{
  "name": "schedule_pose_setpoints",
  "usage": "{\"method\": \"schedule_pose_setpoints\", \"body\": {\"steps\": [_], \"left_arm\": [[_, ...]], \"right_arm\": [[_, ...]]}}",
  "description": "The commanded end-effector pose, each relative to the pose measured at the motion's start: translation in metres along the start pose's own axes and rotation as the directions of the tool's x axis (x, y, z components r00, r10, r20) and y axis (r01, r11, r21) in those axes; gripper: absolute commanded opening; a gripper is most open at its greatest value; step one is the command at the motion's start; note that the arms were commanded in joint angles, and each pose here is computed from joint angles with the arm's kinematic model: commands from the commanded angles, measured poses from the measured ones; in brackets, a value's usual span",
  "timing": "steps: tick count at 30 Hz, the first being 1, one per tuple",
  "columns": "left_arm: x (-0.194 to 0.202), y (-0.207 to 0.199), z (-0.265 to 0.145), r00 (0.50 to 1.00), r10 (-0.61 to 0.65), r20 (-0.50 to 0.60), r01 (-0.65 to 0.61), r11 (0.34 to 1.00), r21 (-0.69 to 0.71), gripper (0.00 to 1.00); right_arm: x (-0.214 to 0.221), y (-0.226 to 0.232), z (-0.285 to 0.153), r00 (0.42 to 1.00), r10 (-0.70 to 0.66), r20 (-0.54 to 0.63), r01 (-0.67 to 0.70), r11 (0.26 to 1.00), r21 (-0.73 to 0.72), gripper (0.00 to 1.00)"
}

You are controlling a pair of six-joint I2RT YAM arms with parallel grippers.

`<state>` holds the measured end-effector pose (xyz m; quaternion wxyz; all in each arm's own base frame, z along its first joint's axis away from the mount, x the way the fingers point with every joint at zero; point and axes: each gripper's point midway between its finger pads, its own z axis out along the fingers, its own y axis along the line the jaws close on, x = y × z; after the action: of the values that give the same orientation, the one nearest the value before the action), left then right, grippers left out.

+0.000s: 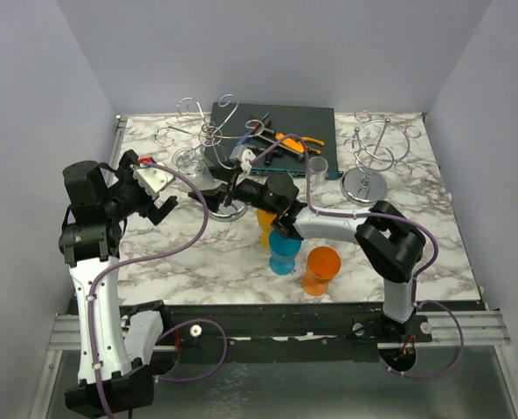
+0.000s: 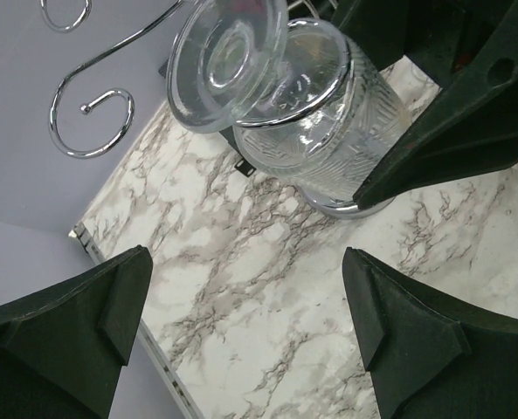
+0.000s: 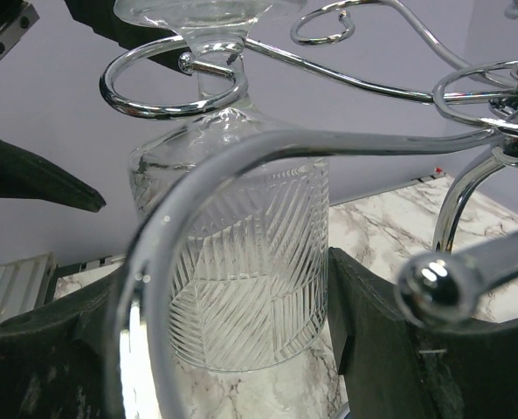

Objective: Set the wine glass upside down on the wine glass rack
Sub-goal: Turn the wine glass upside down at the wine rack.

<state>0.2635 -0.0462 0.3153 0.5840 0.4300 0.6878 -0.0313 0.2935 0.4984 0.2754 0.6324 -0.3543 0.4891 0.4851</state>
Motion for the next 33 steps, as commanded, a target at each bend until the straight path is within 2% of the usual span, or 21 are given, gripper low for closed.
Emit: {"method": "schedule_pose_setpoints", "body": {"steps": [1, 7, 12, 20, 26, 33], "left_arm": [[0.000, 0.025, 0.002, 0.998, 0.039, -0.039, -0.041, 0.997, -0.062, 0.99], [-0.002, 0.066, 0.013, 0.996, 0.064, -0.064, -0.072, 0.989, -0.129, 0.94], [-0.022, 0.080, 0.023, 0.998, 0.061, -0.003, -0.061, 0.993, -0.099, 0.84], [-0.022, 0.082, 0.044, 0.997, 0.052, 0.049, -0.052, 0.999, -0.010, 0.70], [-0.025, 0.080, 0.052, 0.996, 0.039, 0.079, -0.042, 0.999, 0.034, 0.63], [-0.027, 0.072, 0.052, 0.992, 0.065, 0.108, -0.072, 0.996, 0.061, 0.54]], "right_arm": [[-0.027, 0.008, 0.004, 0.994, -0.040, 0.104, 0.043, 0.999, -0.031, 0.17], [-0.039, 0.007, 0.005, 0.992, 0.013, 0.122, -0.012, 1.000, -0.012, 0.17], [-0.049, 0.003, 0.004, 0.990, 0.034, 0.140, -0.038, 0.999, 0.022, 0.17], [-0.038, -0.015, 0.009, 0.995, 0.048, 0.089, -0.057, 0.992, 0.109, 0.17], [-0.040, -0.021, 0.007, 0.995, 0.030, 0.097, -0.043, 0.989, 0.144, 0.16], [-0.043, -0.015, 0.012, 0.994, 0.012, 0.105, -0.023, 0.994, 0.105, 0.15]]}}
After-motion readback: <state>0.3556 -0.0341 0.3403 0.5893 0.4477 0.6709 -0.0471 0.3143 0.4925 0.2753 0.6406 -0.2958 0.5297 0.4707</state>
